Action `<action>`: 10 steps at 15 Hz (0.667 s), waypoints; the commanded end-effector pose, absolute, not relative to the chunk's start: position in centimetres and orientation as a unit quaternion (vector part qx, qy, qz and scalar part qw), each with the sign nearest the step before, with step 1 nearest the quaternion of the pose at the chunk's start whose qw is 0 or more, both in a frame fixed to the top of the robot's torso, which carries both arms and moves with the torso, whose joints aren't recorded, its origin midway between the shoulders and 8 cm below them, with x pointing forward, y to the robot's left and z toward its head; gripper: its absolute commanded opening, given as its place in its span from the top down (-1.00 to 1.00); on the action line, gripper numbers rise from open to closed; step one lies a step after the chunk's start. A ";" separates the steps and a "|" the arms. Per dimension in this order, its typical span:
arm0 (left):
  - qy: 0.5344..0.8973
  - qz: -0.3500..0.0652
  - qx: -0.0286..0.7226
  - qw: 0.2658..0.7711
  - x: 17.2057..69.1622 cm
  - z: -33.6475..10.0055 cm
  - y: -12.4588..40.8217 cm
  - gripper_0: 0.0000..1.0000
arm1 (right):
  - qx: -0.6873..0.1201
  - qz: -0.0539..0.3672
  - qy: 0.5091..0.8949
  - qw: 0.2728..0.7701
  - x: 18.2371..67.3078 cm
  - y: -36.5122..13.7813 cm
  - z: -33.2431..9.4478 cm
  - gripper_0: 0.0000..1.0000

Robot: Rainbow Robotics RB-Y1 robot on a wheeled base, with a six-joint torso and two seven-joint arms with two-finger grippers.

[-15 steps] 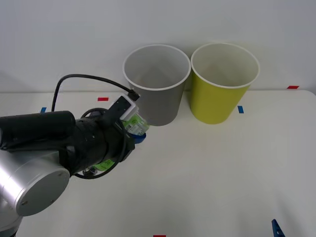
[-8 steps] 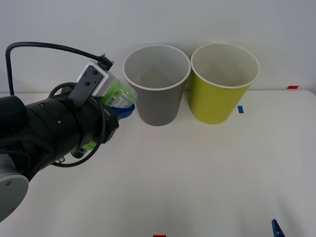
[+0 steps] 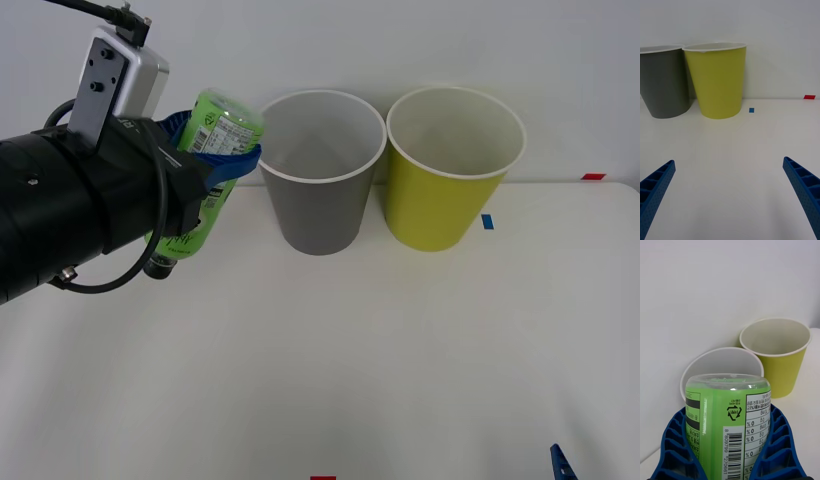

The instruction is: Put cans in the gray bin and PET bottles in the light green bin.

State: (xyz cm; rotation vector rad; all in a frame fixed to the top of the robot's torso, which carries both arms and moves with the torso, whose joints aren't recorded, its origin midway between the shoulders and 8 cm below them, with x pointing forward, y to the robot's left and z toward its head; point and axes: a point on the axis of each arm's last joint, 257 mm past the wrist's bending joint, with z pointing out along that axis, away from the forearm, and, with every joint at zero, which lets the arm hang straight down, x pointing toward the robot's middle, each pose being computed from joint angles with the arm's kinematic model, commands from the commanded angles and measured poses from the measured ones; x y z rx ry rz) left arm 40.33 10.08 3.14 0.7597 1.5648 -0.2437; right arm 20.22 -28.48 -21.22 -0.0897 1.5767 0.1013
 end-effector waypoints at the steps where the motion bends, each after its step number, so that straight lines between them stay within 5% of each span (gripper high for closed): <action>1: 0.658 -0.145 0.333 0.660 39.4 6.6 9.0 1.00 | -0.040 0.046 0.709 0.703 20.2 -28.5 -21.2 -1.00; 10: 0.609 -0.236 0.306 0.693 37.1 14.5 6.1 1.00 | -0.040 0.046 0.709 0.703 20.2 -28.5 -21.2 -1.00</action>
